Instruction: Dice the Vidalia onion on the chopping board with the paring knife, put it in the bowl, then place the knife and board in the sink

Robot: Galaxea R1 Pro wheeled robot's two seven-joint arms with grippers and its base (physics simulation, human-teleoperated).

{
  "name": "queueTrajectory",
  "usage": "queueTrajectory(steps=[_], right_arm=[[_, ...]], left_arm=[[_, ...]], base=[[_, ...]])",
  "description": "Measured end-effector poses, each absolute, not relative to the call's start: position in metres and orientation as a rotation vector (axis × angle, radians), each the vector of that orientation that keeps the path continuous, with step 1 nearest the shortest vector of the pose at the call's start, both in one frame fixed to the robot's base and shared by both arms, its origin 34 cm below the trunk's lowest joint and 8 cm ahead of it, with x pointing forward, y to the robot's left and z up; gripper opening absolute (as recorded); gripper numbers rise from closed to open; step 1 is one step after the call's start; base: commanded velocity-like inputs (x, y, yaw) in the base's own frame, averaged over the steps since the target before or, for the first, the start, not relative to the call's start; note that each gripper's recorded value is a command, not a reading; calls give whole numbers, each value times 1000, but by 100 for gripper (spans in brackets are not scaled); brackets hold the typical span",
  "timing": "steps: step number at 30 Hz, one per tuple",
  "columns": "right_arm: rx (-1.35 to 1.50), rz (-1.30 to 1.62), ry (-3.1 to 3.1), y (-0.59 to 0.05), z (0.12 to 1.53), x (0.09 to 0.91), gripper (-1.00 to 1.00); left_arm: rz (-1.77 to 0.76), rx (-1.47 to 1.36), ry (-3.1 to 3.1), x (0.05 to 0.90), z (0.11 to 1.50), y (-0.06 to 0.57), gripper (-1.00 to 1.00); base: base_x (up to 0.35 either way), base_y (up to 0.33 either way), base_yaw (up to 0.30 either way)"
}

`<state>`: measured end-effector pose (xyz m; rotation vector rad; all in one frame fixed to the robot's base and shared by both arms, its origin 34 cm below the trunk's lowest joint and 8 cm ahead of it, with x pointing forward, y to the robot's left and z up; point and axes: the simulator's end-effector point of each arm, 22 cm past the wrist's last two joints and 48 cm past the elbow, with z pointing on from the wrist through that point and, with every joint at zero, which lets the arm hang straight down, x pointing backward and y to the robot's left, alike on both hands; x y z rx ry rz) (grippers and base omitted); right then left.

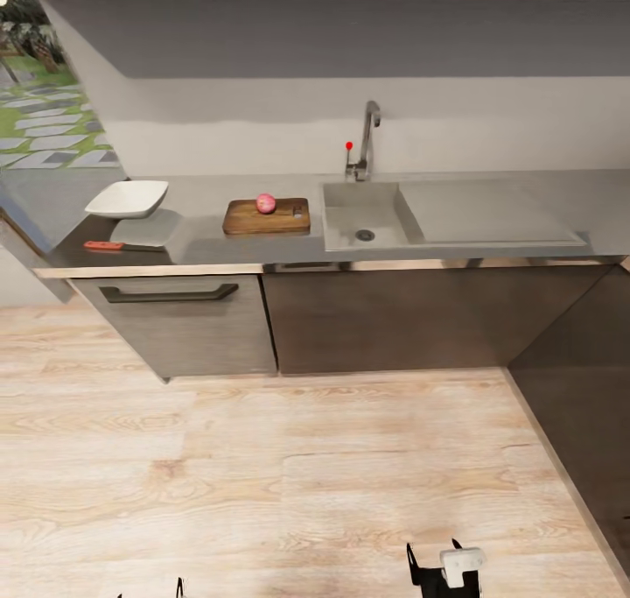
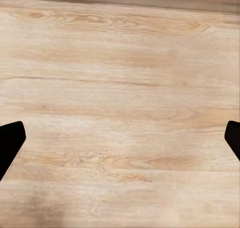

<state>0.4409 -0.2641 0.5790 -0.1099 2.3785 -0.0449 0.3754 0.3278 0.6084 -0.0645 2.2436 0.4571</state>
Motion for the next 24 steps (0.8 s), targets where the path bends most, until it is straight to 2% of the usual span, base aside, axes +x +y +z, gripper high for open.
queueTrajectory(steps=[8, 17, 24], right_arm=[[-120, -45, 2425, -265, 571, 423, 100], [-140, -75, 2654, -277, 543, 323, 100], [-142, -75, 2682, -278, 541, 312, 100]], left_arm=[[458, -66, 2244, 375, 608, 328, 100], [458, -66, 2243, 376, 609, 328, 100], [459, -66, 2244, 376, 608, 328, 100]], base=[[0, 295, 0], [0, 298, 0], [0, 298, 0]])
